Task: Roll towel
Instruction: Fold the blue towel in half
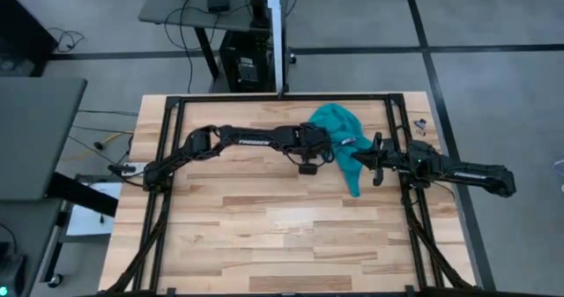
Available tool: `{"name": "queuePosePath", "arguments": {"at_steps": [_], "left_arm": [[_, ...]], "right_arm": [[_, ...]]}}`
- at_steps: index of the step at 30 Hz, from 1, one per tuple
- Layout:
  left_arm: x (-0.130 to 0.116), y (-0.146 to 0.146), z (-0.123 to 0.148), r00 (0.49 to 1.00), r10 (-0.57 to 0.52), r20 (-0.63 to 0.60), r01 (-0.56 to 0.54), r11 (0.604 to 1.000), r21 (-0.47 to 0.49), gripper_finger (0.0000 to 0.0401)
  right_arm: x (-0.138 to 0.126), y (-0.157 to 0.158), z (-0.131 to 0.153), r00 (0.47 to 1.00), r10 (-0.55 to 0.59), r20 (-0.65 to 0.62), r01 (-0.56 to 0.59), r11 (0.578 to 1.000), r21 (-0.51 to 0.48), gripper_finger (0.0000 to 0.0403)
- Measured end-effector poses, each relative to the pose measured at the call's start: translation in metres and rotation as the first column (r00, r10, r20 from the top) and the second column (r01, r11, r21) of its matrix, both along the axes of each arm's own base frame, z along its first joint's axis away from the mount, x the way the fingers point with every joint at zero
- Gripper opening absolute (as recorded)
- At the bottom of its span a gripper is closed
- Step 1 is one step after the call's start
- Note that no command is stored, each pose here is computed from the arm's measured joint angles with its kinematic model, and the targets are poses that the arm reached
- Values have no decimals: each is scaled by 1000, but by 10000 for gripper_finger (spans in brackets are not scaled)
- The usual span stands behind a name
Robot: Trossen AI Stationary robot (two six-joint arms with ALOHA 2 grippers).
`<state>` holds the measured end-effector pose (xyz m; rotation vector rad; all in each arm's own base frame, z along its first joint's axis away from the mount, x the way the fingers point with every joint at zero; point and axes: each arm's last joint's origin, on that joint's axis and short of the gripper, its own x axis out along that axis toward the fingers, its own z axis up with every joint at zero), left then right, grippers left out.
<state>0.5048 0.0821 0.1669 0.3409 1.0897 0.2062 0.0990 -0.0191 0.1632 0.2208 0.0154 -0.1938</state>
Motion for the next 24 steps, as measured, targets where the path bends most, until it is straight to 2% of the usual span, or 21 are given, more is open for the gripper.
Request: {"name": "queuePosePath", "arguments": {"at_steps": [3, 5, 10, 16, 19, 24], "left_arm": [[-3, -4, -1, 999, 14, -32, -14, 1000, -15, 1], [-8, -10, 8, 997, 25, -71, -28, 999, -31, 0], [-22, -32, 71, 999, 22, -31, -25, 992, -123, 0], [-46, -53, 130, 999, 36, 40, -29, 986, -161, 0], [-62, -59, 147, 998, 56, 28, -49, 977, -207, 0], [-75, -70, 159, 996, 87, 8, -82, 963, -258, 0]], "right_arm": [[0, 0, 0, 1000, 0, 0, 0, 1000, 0, 0], [0, 0, 0, 1000, 0, 0, 0, 1000, 0, 0], [0, 0, 0, 1000, 0, 0, 0, 1000, 0, 0], [0, 0, 0, 1000, 0, 0, 0, 1000, 0, 0], [0, 0, 0, 1000, 0, 0, 0, 1000, 0, 0], [0, 0, 0, 1000, 0, 1, 0, 1000, -1, 0]]}}
